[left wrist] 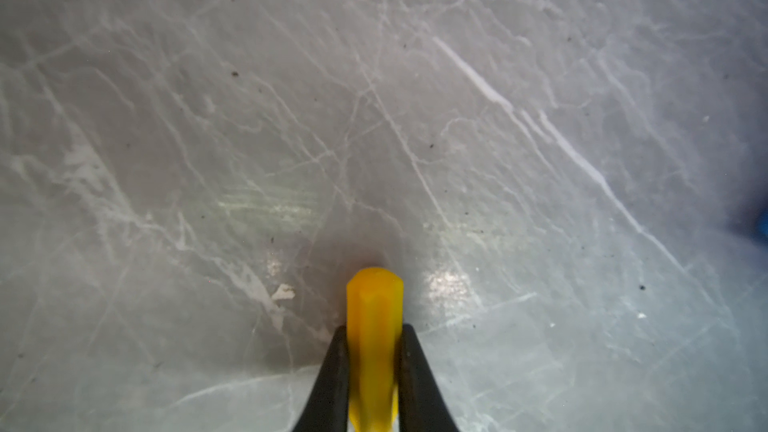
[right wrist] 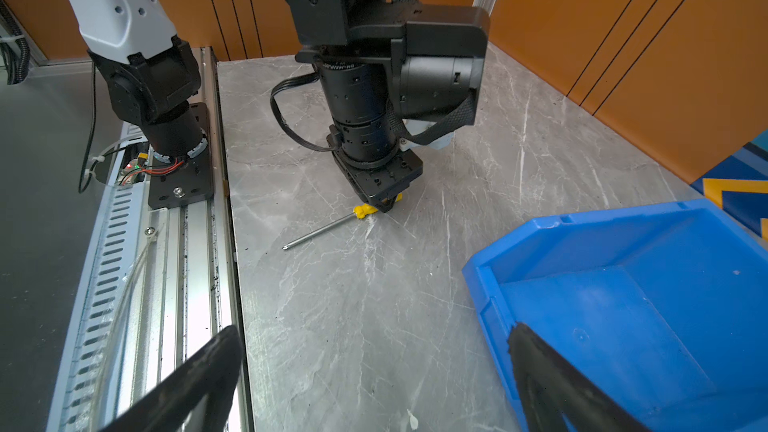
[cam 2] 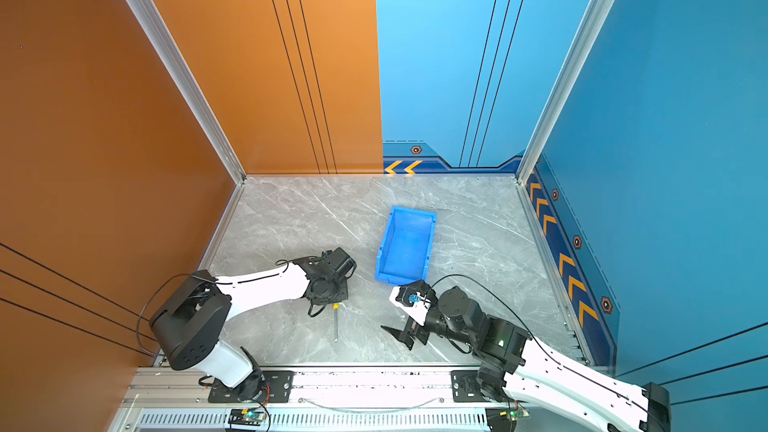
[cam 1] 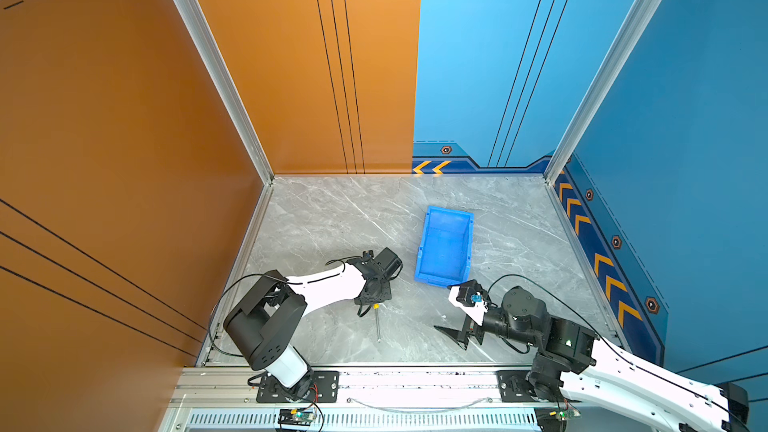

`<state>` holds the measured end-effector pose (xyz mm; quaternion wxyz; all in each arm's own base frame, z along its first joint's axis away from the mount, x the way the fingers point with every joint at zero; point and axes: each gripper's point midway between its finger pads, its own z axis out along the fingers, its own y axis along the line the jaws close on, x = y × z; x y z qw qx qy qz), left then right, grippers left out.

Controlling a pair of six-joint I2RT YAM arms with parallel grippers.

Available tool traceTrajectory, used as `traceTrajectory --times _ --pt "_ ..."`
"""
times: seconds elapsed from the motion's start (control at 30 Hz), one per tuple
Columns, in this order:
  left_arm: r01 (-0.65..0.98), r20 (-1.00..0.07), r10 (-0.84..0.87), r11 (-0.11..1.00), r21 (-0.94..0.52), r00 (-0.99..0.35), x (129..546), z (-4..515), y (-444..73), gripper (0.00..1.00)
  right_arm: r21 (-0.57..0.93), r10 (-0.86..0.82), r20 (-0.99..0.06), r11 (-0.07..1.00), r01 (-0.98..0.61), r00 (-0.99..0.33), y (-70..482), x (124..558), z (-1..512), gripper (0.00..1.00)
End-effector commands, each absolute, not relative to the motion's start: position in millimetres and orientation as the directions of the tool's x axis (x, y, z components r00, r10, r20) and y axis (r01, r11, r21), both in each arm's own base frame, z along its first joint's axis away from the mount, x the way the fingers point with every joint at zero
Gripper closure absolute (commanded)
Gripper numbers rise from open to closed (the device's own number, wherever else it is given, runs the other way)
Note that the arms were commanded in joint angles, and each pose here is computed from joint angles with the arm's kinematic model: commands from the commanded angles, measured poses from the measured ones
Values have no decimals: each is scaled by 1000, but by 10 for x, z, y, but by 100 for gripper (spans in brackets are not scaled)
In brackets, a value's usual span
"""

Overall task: Put the screwdriver in the bin
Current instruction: 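Lift the screwdriver with the left gripper and carry it over the blue bin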

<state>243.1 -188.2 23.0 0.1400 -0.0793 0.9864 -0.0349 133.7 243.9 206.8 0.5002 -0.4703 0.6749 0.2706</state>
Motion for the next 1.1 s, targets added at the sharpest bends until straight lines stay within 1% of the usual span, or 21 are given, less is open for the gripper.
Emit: traceTrajectory --times 0.0,0.23,0.37,0.57,0.67,0.8,0.97,1.07 --pt "-109 -323 -134 989 -96 -937 2508 476 -1935 100 -138 -341 -939 480 -866 -39 2316 1417 2179 0" --pt "16 -422 -42 991 -134 -906 2710 972 -2256 100 -146 -319 -947 530 -835 -37 2228 1479 2247 0" --pt "87 -467 8 985 -150 -884 2834 1207 -2463 100 -164 -312 -949 604 -780 -42 2101 1585 2292 0" --pt "195 -542 73 966 -170 -837 3058 1586 -2784 100 -197 -299 -953 735 -649 -48 1785 1770 2372 0" --pt "250 -575 108 953 -173 -811 3131 1748 -2965 100 -218 -308 -950 775 -594 -53 1653 1823 2373 0" --pt "312 -608 152 936 -165 -779 3238 1890 -3214 100 -242 -327 -943 795 -556 -57 1579 1877 2365 0" --pt "353 -638 161 917 -185 -753 3456 2035 -3530 100 -237 -336 -938 803 -547 -87 1558 1922 2310 0" --pt "367 -635 162 908 -204 -755 3554 2023 -3702 100 -231 -335 -937 810 -540 -102 1528 1934 2285 0"
